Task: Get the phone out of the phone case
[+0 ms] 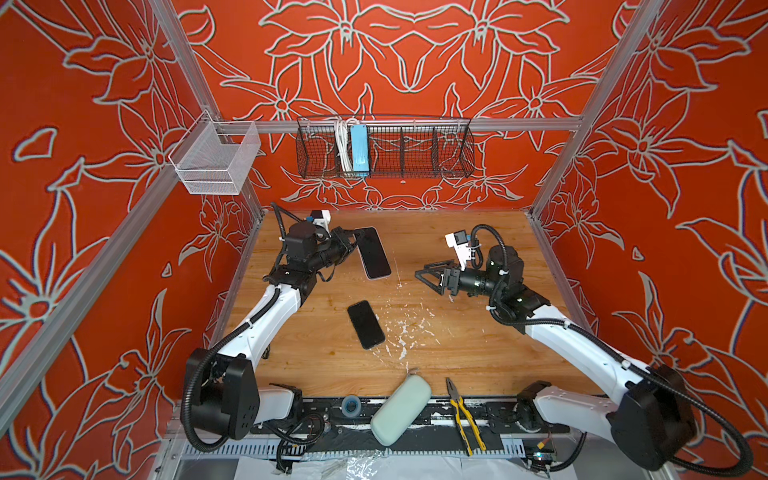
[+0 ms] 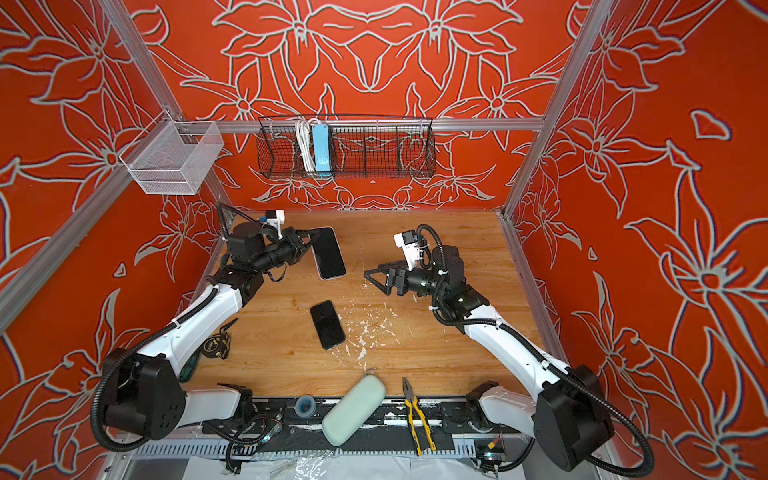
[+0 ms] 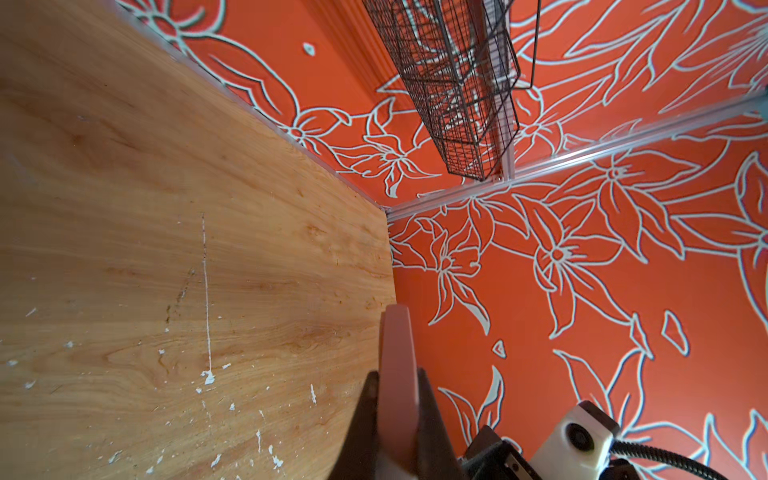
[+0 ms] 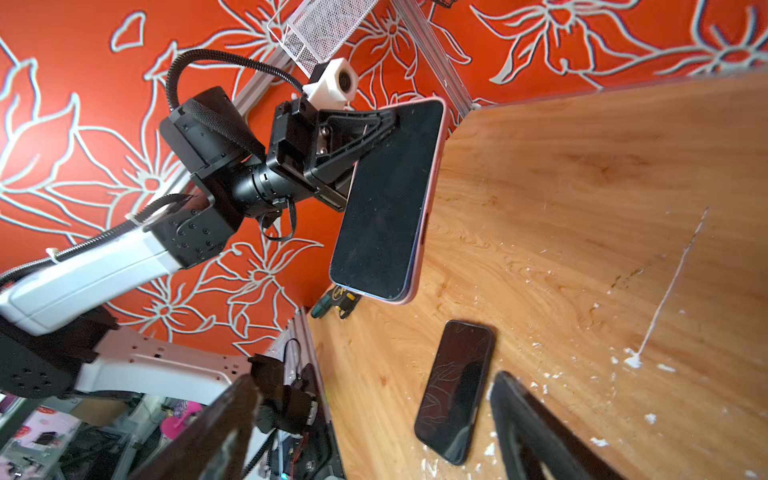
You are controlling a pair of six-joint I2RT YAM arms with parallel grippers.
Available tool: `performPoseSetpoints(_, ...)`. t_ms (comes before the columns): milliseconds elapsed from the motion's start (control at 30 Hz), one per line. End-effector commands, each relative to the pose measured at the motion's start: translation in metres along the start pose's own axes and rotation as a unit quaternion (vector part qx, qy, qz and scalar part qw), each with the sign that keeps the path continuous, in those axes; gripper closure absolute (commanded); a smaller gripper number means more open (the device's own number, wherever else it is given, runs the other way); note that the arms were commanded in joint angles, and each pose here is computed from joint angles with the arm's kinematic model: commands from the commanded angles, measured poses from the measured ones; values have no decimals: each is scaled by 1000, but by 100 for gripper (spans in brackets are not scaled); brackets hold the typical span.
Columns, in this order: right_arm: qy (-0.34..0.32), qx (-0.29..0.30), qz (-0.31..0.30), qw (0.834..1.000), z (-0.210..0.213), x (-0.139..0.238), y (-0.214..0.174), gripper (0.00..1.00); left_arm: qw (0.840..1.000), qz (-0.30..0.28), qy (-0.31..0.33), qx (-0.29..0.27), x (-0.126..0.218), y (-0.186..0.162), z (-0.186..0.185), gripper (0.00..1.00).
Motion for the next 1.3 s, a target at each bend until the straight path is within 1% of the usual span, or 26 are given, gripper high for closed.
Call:
performPoseSetpoints(0, 9, -43, -14, 999, -1, -2, 10, 3, 994, -72, -77, 37, 17, 20, -34, 100)
performPoseSetpoints(167, 25, -90, -24, 995, -10, -7, 8, 3, 983, -100, -126, 90, 25, 17, -28, 100)
performPoseSetpoints(267, 34, -114, -28, 992, -13, -9, 6, 4, 979, -91, -145, 108, 22, 14, -27, 100)
performPoseSetpoints(433, 9, -121, -20, 992, -21, -7, -2, 4, 976, -89, -172, 102, 19, 8, -33, 100)
performPoseSetpoints(633, 9, -134, -19, 991, -26, -9, -13, 5, 974, -92, -182, 96, 13, -4, -35, 100)
performPoseSetpoints(767, 9, -132, -19, 991, -25, -10, -15, 5, 971, -93, -200, 94, 11, -9, -39, 100)
performPoseSetpoints(900, 12, -129, -21, 991, -23, -12, -16, 6, 969, -97, -206, 90, 10, -14, -39, 100)
performPoseSetpoints(1033, 17, -132, -19, 991, -24, -18, -20, 6, 968, -106, -208, 90, 10, -18, -34, 100)
performPoseSetpoints(1267, 27, -130, -13, 991, -21, -32, -23, 6, 966, -105, -217, 91, 5, -24, -34, 100)
Point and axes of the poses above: each gripper's point midway between its finger pads, its own x axis back along the fingers, its own z axis along the line the jaws close on, y = z × x, the point moved 2 cm from there along x, back along the fingers, and after that the axes turned 2 degrees about -x, right-handed, at the moved point
